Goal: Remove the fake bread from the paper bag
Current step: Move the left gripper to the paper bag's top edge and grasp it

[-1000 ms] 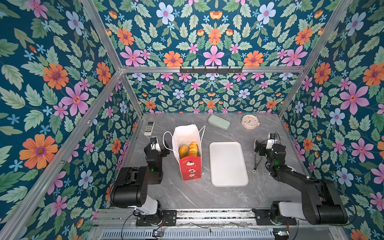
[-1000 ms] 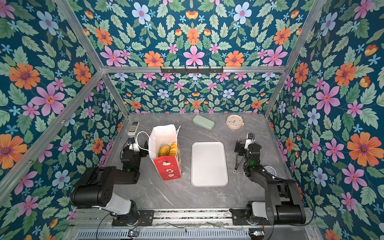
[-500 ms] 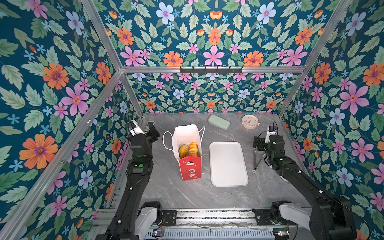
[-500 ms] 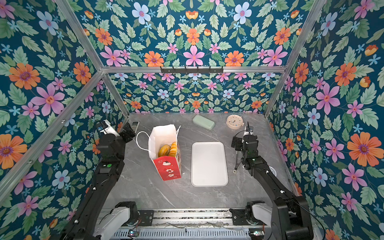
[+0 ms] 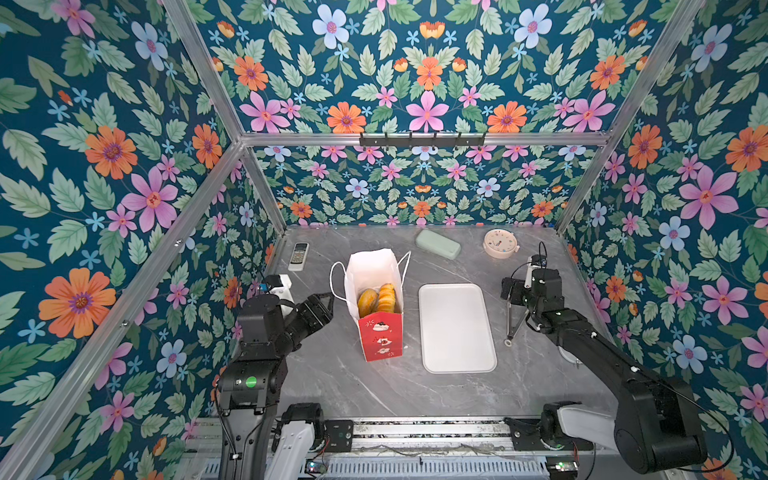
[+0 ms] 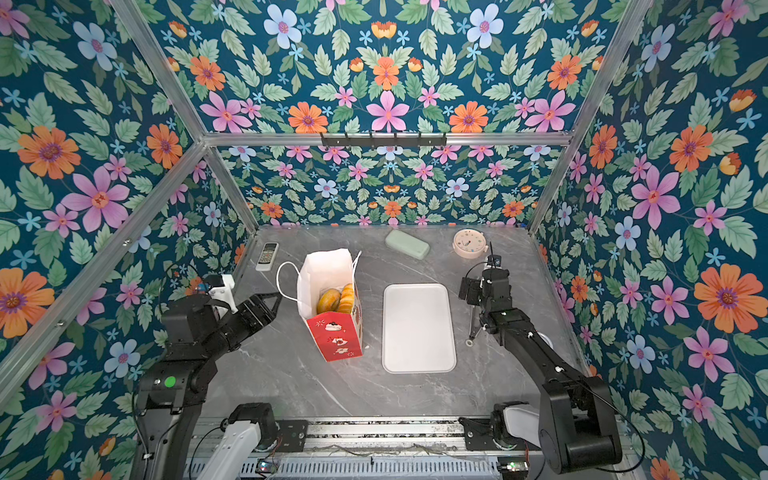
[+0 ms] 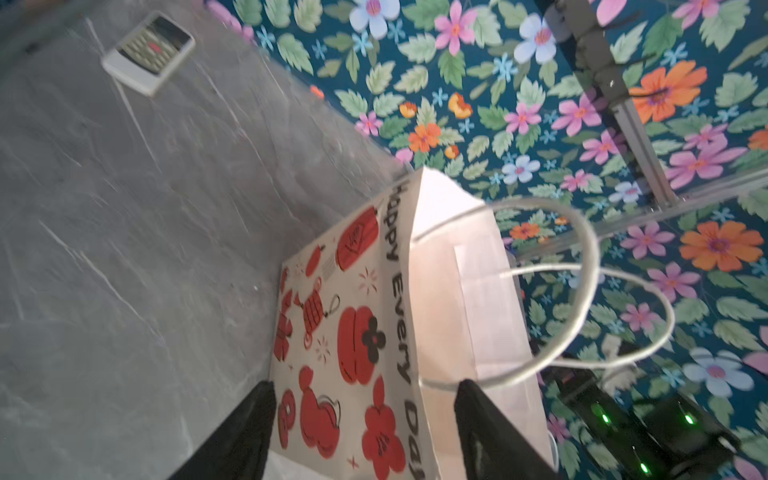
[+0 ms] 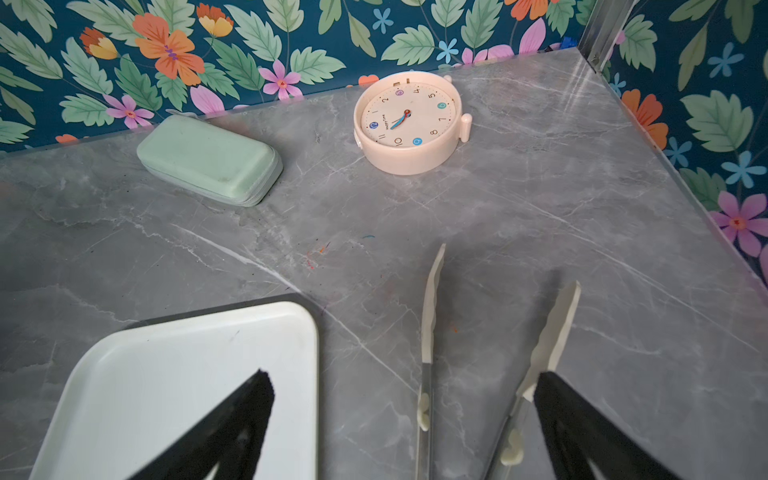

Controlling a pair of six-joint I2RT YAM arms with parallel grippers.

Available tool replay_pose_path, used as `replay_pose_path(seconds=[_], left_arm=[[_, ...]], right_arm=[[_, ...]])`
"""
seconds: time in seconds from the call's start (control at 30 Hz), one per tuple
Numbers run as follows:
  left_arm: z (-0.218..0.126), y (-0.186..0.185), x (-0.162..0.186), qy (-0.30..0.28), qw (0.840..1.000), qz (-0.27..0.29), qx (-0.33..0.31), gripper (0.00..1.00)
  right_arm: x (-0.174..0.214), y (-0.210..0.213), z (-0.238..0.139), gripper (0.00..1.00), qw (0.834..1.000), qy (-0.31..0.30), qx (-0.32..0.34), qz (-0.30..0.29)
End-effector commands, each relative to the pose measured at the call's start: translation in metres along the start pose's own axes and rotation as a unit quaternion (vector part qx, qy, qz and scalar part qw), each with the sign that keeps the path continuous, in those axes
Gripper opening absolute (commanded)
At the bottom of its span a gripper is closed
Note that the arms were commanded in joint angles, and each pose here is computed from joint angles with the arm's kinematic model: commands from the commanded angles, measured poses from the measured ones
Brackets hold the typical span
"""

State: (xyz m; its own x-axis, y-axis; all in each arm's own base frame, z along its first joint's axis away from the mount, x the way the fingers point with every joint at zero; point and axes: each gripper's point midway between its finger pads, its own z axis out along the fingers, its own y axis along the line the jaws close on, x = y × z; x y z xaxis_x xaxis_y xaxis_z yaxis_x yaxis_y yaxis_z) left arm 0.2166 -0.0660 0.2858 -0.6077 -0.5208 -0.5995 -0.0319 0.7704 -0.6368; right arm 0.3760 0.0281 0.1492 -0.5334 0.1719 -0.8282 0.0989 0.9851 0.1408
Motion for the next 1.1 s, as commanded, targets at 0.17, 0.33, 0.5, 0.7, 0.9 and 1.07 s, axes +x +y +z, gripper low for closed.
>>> replay_pose_path(seconds=[0.17,0.33,0.5,0.7,0.9,1.07], left_arm=[[-0.009,-0.019,0.018,0.043,0.997,0.026,0.053,0.75],[0.022,-0.022,0.01,0.039,0.995,0.021,0.089,0.75],[0.038,-0.019,0.001,0.039,0.996,0.029,0.08,0.75],[0.046,-0.026,-0.01,0.03,0.995,0.028,0.094,0.75],[0.06,-0.022,-0.013,0.03,0.996,0.024,0.083,0.7],[0.072,-0.026,-0.012,0.033,0.996,0.037,0.073,0.68]], right_arm=[[0.001,0.004,0.001,0.99,1.0,-0.003,-0.014,0.017],[0.001,0.003,-0.002,0.99,1.0,-0.006,-0.012,0.015],[0.001,0.001,-0.004,0.99,1.0,-0.01,-0.005,0.011],[0.003,0.0,-0.002,0.99,1.0,-0.006,-0.004,0.01],[0.006,0.002,0.005,0.99,1.0,0.002,-0.009,0.012],[0.011,0.003,0.008,0.99,1.0,0.011,-0.01,0.014]])
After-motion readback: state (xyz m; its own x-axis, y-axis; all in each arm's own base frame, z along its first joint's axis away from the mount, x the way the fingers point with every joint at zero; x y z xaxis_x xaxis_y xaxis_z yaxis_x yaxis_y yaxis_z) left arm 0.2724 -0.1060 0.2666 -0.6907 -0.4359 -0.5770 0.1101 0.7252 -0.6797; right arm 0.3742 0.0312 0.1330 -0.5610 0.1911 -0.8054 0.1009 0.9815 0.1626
